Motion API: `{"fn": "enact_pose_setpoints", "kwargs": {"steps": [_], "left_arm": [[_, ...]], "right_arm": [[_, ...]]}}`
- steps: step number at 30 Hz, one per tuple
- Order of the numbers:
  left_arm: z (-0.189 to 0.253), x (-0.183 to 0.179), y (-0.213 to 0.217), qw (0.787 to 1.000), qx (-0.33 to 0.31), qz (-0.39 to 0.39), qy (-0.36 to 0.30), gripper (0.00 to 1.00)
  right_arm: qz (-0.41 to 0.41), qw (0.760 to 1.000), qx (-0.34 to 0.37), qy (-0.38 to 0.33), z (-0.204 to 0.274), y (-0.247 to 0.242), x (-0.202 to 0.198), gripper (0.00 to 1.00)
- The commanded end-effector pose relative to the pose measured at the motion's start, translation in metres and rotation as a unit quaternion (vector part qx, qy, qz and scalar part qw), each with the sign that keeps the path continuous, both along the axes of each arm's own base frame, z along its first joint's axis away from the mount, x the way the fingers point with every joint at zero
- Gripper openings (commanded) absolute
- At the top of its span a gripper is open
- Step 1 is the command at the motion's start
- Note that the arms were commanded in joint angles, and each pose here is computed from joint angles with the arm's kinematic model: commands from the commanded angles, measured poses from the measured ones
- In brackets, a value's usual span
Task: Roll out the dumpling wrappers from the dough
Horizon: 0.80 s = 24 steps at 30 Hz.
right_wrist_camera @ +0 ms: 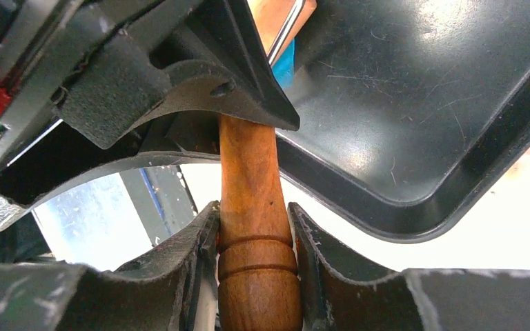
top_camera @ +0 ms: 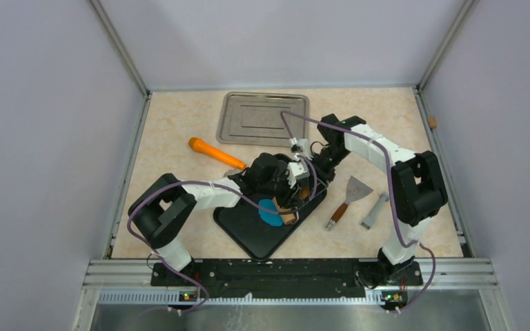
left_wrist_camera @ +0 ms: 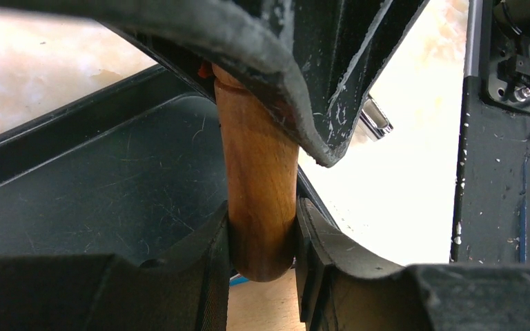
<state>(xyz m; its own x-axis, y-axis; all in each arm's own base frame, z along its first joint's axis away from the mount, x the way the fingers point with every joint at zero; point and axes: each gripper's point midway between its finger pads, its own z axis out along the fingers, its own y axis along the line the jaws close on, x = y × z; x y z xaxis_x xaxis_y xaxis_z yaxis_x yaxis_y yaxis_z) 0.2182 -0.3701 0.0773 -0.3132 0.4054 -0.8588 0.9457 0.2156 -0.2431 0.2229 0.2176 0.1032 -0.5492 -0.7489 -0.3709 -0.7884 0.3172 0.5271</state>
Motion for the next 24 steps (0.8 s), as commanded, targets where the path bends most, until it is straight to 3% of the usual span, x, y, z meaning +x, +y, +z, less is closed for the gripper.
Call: {"fn": "enact_pose_setpoints", "kwargs": {"steps": [1, 12, 19, 24], "left_arm": [[-0.013, -0.025, 0.009, 0.997, 0.023, -0.007, 0.072, 0.0], [-0.027, -0.036, 0.038, 0.997, 0.059, 0.004, 0.056, 0.0], [-0.005, -0.02, 0.031, 0.999, 0.038, 0.013, 0.035, 0.0], [-0.013, -0.016, 0.023, 0.999, 0.028, 0.012, 0.036, 0.0]], "right_arm": [[0.039, 0.995, 0.052, -0.08, 0.008, 0.017, 0.007, 0.0], [0.052, 0.992, 0.07, -0.092, -0.002, 0.045, 0.003, 0.0], [0.057, 0.989, 0.066, -0.121, 0.031, 0.046, 0.014, 0.0], [0.046, 0.99, 0.025, -0.133, 0.019, 0.037, 0.022, 0.0]]}}
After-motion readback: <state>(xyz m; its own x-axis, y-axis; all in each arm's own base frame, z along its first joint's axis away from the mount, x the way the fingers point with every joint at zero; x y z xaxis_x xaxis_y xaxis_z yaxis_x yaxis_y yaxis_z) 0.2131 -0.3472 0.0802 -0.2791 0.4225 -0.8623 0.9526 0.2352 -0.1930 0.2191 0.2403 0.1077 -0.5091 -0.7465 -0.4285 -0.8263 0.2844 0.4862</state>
